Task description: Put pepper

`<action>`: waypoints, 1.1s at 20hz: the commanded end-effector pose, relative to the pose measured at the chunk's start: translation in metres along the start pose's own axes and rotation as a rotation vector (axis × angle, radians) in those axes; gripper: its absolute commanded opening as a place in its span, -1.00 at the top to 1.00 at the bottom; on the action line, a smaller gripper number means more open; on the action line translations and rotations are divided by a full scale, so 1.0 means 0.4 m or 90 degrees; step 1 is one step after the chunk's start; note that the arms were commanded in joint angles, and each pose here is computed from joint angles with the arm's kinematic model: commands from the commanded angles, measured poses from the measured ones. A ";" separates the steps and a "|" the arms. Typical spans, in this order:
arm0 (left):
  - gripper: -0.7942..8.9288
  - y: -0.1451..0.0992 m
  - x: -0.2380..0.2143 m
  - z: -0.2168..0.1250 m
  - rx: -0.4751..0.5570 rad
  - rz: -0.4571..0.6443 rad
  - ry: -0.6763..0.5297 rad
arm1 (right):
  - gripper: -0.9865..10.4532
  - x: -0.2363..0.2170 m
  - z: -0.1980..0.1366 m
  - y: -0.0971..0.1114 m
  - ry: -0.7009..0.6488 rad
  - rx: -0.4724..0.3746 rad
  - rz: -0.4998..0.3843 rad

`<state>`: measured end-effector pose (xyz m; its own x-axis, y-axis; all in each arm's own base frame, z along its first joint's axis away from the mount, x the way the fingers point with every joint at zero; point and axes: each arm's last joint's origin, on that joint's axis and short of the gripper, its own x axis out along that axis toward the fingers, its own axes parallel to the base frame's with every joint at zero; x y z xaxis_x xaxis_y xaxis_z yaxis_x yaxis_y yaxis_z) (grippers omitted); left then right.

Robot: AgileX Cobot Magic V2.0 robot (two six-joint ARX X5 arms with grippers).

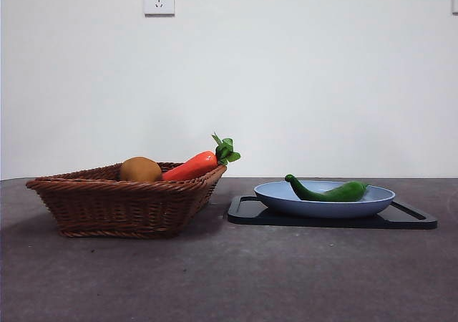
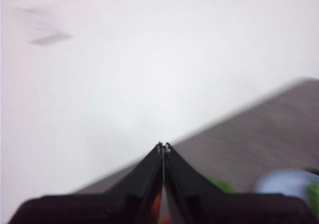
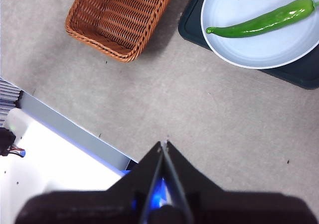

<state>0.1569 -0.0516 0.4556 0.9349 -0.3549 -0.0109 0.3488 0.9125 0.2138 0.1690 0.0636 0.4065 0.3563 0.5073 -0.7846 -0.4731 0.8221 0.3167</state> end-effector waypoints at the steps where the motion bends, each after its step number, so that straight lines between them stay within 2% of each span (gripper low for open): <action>1: 0.82 0.037 -0.063 -0.008 0.003 0.084 -0.031 | 0.81 -0.005 0.007 0.003 -0.002 0.004 0.001; 4: 0.82 0.049 -0.135 -0.074 0.019 0.191 -0.097 | 0.81 -0.005 0.007 0.003 -0.002 0.004 0.000; 6: 0.82 0.043 -0.162 -0.146 0.020 0.271 -0.116 | 0.81 -0.005 0.007 0.003 -0.002 0.004 0.001; 7: 0.82 0.035 -0.171 -0.185 0.017 0.288 -0.120 | 0.81 -0.005 0.007 0.003 -0.002 0.004 0.001; 15: 0.82 -0.035 -0.189 -0.497 -0.075 0.281 -0.047 | 0.81 -0.005 0.007 0.003 -0.002 0.004 0.001; 19: 0.82 -0.060 -0.187 -0.612 -0.105 0.276 -0.018 | 0.81 -0.005 0.007 0.003 -0.002 0.004 0.001; 22: 0.82 -0.071 -0.184 -0.664 -0.123 0.275 -0.006 | 0.81 -0.005 0.007 0.003 -0.002 0.004 0.001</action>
<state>0.0963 0.0024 0.1888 0.9979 0.0572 0.0295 -0.0581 0.9978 0.0305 0.1689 0.0635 0.4065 0.3566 0.5074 -0.7844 -0.4733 0.8221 0.3166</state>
